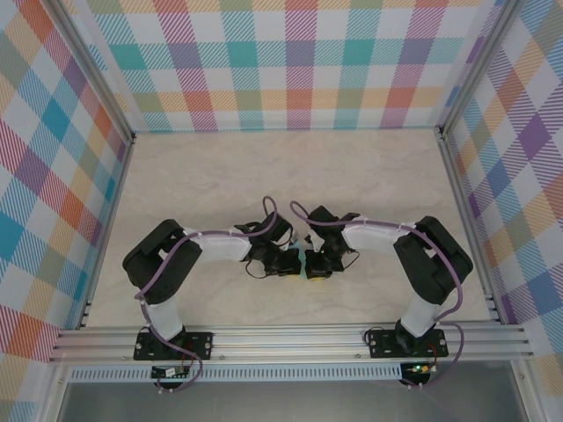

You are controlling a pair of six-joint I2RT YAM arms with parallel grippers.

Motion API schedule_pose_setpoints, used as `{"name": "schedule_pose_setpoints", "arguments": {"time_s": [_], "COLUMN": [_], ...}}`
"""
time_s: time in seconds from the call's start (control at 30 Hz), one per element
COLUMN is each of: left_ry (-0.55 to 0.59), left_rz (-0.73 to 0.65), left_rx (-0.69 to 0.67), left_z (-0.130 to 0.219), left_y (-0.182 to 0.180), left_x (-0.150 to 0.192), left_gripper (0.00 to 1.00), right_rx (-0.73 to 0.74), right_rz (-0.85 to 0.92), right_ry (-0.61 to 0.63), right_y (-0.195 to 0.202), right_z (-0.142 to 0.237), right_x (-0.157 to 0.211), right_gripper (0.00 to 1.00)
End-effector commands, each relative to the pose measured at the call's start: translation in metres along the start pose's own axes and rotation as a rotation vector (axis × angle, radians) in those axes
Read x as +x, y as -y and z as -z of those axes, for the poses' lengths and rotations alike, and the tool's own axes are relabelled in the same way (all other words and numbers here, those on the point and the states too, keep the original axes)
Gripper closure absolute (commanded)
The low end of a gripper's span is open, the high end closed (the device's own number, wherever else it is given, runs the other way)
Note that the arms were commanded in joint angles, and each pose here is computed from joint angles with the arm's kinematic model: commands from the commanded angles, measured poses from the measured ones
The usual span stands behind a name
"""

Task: Fold a paper plane with a square sheet of paper (fold left side to right side)
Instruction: Third fold the triangle at the center of the table.

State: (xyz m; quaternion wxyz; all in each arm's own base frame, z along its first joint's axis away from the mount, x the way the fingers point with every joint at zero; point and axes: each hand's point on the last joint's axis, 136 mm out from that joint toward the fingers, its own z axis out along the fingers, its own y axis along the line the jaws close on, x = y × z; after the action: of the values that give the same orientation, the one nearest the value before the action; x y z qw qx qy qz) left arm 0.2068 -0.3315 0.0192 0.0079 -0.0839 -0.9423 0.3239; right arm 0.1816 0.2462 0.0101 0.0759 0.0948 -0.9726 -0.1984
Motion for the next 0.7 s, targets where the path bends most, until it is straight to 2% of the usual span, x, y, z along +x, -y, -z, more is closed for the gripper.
{"name": "schedule_pose_setpoints", "arguments": {"time_s": [0.0, 0.67], "left_ry": [-0.013, 0.074], "left_rz": [-0.004, 0.092], "left_rx": [-0.08, -0.194], "left_z": [-0.002, 0.039], "left_y": [-0.02, -0.097], "left_x": [0.003, -0.016], "left_gripper": [0.98, 1.0], "right_rx": [0.205, 0.219], "right_rz": [-0.053, -0.057], "right_ry": [-0.081, -0.092], "right_y": [0.05, 0.053], "right_z": [-0.019, -0.018], "right_x": [0.023, 0.027], "right_gripper": [0.93, 0.93]}}
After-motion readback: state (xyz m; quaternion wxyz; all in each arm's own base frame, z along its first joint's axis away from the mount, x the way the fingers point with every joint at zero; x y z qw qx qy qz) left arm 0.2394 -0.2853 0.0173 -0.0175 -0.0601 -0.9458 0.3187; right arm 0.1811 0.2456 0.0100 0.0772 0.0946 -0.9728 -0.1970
